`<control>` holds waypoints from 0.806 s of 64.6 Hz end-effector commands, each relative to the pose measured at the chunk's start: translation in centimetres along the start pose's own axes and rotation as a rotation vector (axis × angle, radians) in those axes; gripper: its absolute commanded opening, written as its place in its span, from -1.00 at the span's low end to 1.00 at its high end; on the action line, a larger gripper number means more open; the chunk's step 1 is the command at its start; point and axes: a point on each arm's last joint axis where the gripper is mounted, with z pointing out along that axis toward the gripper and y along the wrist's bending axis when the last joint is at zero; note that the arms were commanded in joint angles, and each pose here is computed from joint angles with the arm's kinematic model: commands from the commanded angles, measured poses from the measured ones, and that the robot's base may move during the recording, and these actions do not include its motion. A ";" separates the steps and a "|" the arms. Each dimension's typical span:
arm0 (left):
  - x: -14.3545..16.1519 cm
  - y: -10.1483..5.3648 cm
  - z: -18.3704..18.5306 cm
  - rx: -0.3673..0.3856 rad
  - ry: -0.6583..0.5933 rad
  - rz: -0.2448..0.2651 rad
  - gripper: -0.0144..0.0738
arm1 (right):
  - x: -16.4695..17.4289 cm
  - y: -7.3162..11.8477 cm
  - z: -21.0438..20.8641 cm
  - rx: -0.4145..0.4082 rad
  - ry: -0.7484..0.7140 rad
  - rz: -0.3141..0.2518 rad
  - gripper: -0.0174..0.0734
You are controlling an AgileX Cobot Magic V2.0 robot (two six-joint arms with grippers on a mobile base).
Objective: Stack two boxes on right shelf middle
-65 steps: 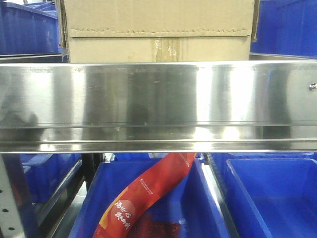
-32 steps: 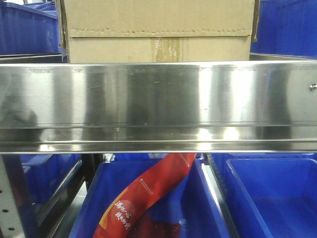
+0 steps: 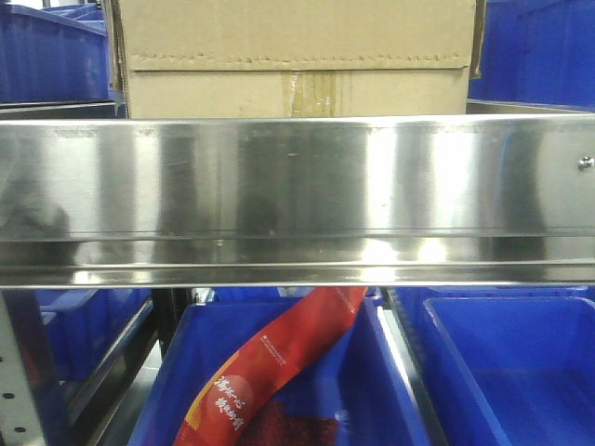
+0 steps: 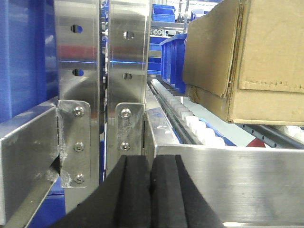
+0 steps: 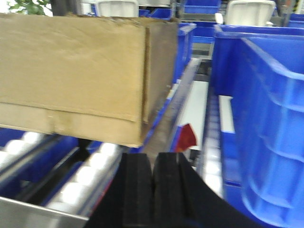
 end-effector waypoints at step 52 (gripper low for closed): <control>-0.3 0.0 -0.1 -0.003 -0.027 -0.004 -0.93 | 12.4 -1.8 -1.4 0.235 -0.146 -0.012 -0.96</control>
